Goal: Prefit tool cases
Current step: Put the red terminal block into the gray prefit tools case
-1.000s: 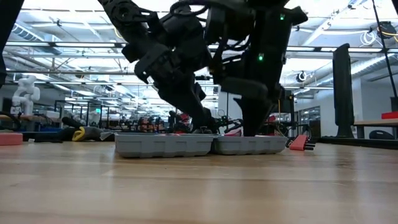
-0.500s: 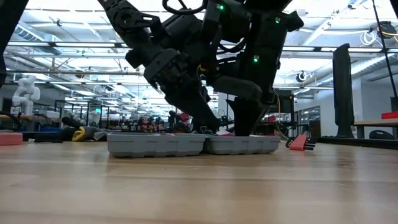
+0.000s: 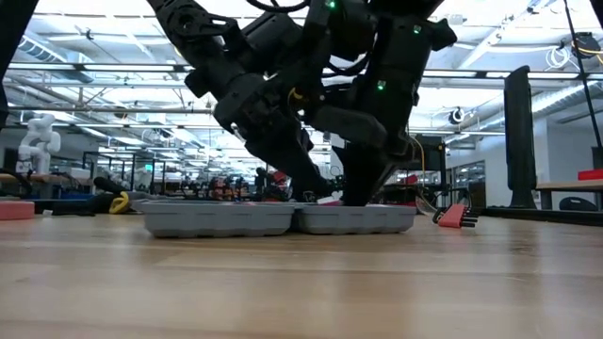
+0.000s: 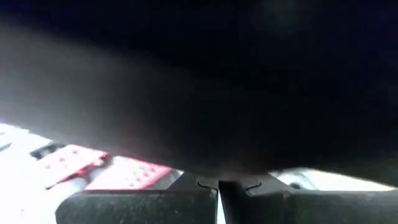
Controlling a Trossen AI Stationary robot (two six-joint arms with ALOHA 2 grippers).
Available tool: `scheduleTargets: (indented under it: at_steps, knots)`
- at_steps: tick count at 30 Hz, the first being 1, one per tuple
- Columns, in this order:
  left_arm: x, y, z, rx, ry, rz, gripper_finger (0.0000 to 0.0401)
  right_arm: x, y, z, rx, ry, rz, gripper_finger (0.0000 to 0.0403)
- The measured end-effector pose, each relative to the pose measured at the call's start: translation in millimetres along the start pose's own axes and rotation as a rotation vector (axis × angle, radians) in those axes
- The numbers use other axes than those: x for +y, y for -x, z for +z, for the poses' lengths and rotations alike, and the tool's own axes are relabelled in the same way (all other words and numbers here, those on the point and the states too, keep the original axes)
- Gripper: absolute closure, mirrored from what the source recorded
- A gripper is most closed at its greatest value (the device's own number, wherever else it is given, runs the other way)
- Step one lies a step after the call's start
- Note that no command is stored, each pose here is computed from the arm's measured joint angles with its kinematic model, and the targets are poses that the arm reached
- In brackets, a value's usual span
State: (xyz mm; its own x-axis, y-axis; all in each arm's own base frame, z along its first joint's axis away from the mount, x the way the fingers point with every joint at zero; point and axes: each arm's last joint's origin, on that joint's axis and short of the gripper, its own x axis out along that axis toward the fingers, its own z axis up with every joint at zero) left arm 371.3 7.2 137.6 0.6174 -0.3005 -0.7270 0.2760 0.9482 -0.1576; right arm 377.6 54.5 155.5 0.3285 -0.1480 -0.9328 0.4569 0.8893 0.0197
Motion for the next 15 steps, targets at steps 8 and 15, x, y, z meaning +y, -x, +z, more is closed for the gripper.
scheduleTargets:
  at_steps: [8,15]
  knots:
    - [4.3,-5.1,-7.5,0.035,0.012,0.031,0.0401,1.8,0.2,1.9,-0.017,-0.005,0.022,0.0403]
    - [0.8,21.8,-8.0,0.121,0.044,0.04,0.0401,1.4,2.3,2.8,-0.035,-0.007,0.001,0.0403]
